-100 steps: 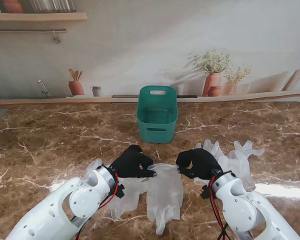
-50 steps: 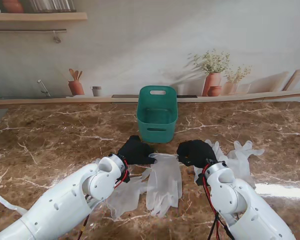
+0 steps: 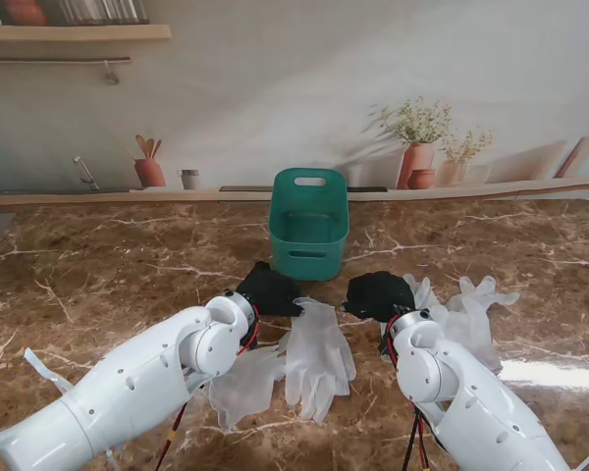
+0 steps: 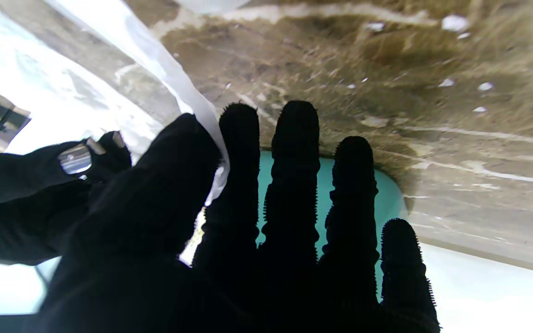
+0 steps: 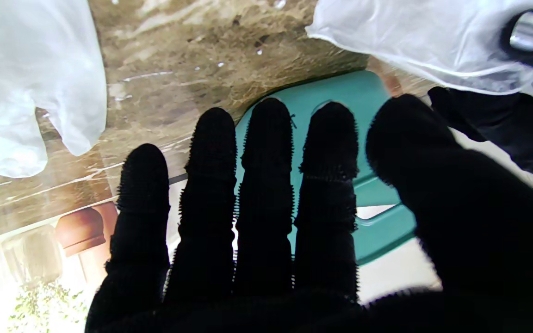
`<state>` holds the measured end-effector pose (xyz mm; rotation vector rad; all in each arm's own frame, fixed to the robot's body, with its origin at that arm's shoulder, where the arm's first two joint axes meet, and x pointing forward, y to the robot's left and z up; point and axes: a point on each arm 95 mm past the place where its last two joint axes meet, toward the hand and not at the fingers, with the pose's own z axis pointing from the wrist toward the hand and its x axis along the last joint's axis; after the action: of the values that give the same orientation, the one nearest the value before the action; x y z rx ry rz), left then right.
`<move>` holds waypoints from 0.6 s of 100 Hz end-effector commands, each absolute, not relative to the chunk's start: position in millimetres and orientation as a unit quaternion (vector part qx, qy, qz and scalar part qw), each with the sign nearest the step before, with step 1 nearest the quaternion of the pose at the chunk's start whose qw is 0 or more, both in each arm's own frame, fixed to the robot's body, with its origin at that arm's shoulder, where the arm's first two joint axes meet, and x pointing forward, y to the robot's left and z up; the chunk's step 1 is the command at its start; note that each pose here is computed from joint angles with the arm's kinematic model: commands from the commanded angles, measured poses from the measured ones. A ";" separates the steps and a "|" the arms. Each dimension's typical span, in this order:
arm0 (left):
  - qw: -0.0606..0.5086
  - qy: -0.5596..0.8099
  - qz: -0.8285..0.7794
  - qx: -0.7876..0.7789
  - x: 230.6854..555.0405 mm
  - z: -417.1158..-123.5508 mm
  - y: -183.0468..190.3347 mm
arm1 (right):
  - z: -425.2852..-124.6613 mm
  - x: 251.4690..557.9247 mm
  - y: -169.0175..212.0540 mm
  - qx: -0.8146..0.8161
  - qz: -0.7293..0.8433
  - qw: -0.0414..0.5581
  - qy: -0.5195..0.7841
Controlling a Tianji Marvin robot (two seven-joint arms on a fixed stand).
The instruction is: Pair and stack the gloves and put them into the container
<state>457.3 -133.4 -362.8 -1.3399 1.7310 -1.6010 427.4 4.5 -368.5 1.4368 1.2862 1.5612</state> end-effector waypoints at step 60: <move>0.240 0.652 -0.551 -0.463 418.2 -336.0 -72.7 | -354.8 386.6 4.0 0.511 0.610 0.337 0.503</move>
<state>434.8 -87.6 -325.5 -1.2584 1.7593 -1.5278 396.0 3.5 -349.7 1.3224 1.2966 1.5959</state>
